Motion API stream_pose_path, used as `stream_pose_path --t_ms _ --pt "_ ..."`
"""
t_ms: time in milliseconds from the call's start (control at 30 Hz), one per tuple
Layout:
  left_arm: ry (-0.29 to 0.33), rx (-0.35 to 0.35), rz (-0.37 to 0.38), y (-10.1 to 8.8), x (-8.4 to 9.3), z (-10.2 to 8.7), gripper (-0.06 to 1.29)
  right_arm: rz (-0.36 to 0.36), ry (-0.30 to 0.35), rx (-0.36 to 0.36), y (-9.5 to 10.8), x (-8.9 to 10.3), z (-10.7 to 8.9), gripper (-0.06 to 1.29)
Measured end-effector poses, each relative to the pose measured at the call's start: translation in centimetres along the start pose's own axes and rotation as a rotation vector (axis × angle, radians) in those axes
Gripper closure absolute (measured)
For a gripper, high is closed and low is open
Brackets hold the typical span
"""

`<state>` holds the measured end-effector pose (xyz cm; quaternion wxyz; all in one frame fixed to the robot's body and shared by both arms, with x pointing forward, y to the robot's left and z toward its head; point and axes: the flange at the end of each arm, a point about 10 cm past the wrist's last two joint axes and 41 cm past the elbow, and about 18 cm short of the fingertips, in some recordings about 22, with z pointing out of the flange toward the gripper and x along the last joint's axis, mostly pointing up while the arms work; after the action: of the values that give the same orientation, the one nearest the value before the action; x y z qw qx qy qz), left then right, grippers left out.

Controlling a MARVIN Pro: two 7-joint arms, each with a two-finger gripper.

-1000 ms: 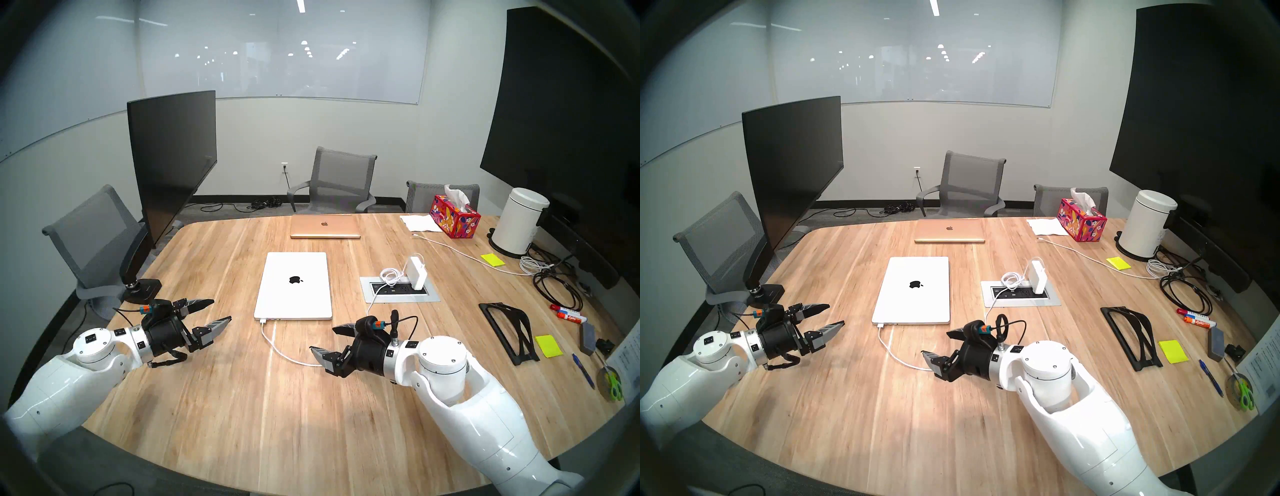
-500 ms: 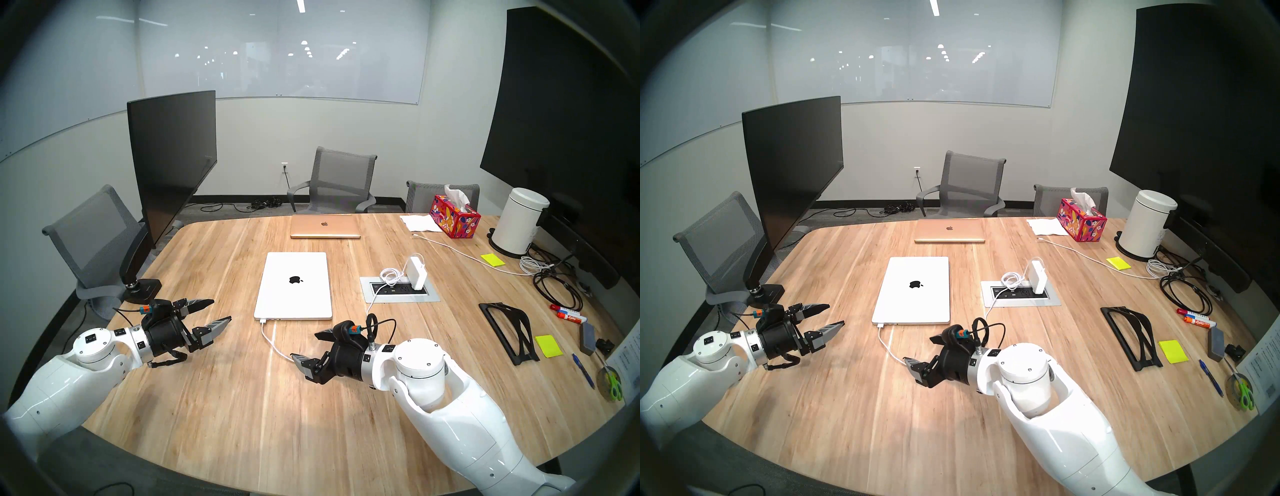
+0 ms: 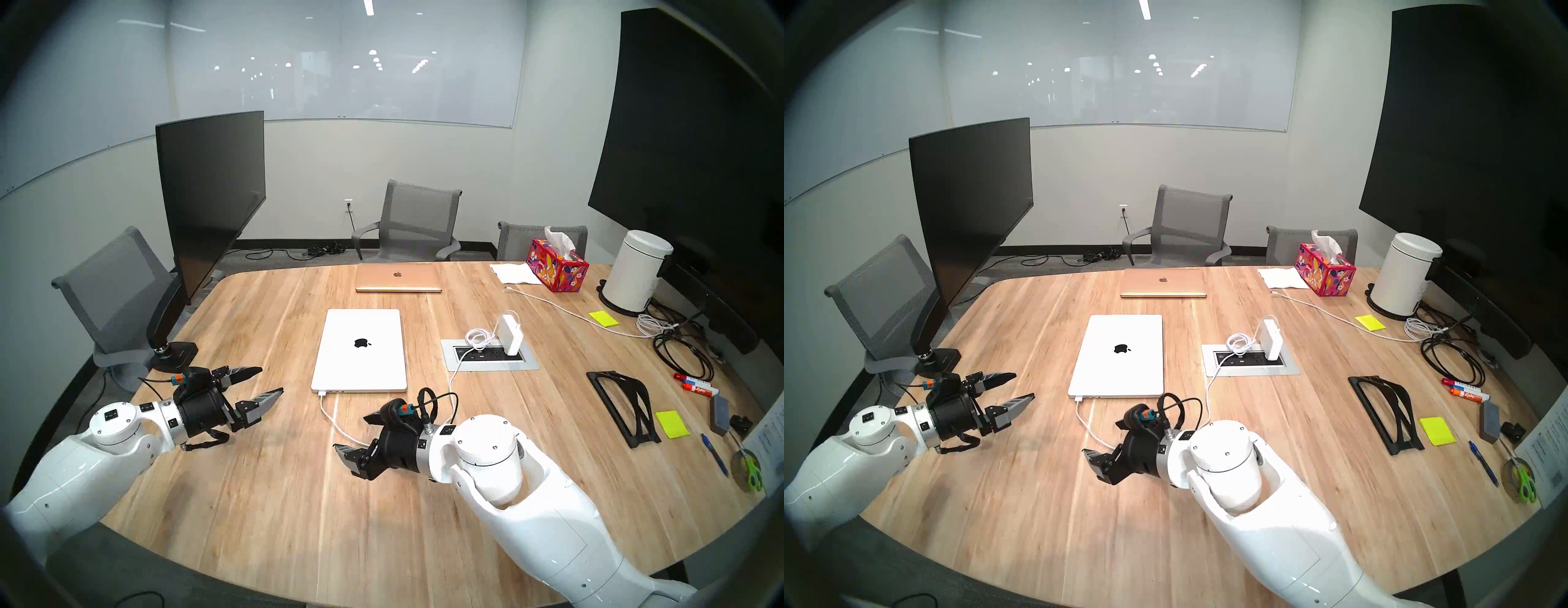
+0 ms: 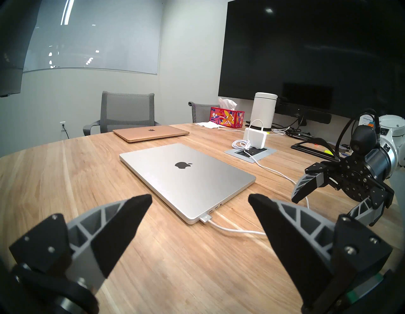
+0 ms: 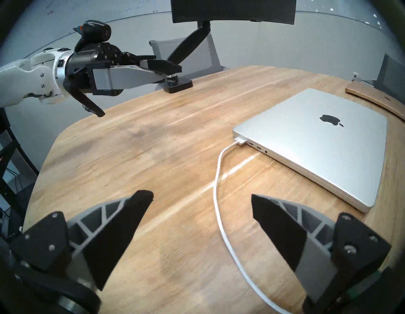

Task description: Unplug the charging cable from the port of the MacBook and lay it on the desk

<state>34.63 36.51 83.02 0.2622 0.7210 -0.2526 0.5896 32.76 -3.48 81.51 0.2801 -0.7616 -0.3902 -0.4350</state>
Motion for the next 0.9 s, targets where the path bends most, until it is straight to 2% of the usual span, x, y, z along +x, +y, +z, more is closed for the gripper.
stream_pose_path --t_ms 400,633,900 --pt "0.0 0.0 0.0 0.0 0.0 0.0 0.02 -0.026 -0.046 0.009 -0.5 0.7 1.7 0.0" --pt "0.0 0.0 0.0 0.0 0.0 0.0 0.02 -0.026 -0.11 -0.001 0.0 0.0 3.4 0.0" --pt "-0.001 0.0 0.0 0.0 0.0 0.0 0.02 -0.041 -0.149 -0.025 0.6 0.1 4.9 0.0"
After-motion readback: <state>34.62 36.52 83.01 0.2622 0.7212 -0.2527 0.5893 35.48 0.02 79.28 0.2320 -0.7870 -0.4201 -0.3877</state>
